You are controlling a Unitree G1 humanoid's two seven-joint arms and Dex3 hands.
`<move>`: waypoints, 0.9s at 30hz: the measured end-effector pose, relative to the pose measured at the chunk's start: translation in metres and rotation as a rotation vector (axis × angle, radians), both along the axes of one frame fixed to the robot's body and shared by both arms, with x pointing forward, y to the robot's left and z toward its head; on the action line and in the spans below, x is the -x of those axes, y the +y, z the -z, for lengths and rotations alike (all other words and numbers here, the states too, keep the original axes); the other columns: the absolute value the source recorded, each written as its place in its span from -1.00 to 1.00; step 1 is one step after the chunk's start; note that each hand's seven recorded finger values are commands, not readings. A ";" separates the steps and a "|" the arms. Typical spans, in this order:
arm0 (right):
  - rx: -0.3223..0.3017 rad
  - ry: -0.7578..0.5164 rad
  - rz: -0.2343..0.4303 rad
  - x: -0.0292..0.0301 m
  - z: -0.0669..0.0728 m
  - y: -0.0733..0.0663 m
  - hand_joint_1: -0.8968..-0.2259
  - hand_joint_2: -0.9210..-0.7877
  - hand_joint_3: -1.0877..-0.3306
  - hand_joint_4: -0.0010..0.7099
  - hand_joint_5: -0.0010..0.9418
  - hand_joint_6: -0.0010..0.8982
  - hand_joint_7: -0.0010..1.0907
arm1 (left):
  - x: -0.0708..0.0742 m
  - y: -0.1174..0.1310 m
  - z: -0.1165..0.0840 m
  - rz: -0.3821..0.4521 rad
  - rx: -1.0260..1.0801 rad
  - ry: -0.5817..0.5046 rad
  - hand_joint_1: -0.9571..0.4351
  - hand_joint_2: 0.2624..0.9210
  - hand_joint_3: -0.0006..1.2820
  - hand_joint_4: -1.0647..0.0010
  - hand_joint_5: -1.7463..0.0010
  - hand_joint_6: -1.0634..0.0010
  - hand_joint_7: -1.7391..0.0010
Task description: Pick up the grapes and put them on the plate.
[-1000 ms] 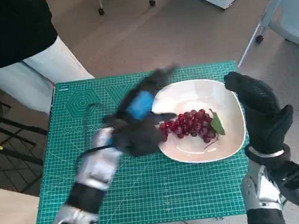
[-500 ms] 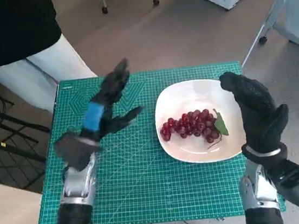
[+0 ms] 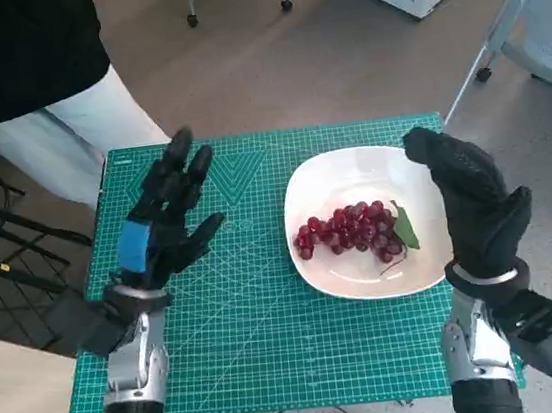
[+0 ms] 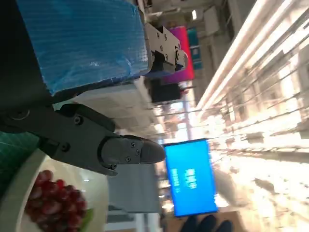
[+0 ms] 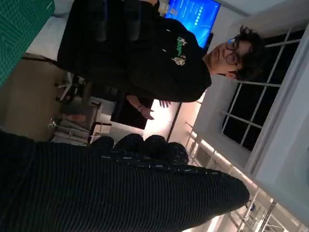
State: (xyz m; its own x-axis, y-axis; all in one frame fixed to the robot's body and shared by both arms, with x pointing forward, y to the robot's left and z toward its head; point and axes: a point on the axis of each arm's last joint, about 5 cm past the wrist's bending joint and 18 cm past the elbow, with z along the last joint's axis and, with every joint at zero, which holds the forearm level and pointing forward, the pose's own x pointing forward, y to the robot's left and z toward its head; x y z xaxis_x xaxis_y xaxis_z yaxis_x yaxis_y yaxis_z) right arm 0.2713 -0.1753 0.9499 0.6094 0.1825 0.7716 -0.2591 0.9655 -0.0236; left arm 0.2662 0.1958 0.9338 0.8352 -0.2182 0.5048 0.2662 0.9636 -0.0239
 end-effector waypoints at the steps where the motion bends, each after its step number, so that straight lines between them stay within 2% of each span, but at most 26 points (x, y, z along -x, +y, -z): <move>1: 0.000 0.000 0.000 -0.0001 0.000 0.000 -0.41 -1.00 0.09 0.04 -1.00 -0.61 -0.40 | 0.001 0.001 0.000 0.000 0.007 -0.005 -0.22 1.00 -0.53 0.41 0.99 0.43 0.99; 13: 0.002 0.006 0.000 -0.0010 0.000 0.000 -0.41 -1.00 0.08 0.03 -1.00 -0.62 -0.39 | 0.007 0.001 0.006 -0.008 0.038 -0.039 -0.19 1.00 -0.61 0.36 0.98 0.39 0.98; 27: 0.002 0.013 0.002 -0.0013 0.000 0.000 -0.42 -1.00 0.08 0.03 -1.00 -0.63 -0.37 | 0.018 0.005 0.019 -0.021 0.030 0.004 -0.16 1.00 -0.61 0.33 0.99 0.35 0.97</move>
State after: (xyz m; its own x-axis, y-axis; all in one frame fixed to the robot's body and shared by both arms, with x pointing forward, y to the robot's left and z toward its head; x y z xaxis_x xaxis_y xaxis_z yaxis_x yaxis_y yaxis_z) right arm 0.2725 -0.1757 0.9499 0.6196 0.1824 0.7635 -0.2574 0.9661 -0.0219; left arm 0.2485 0.2008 0.9148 0.8415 -0.1851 0.5076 0.2455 0.9679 -0.0541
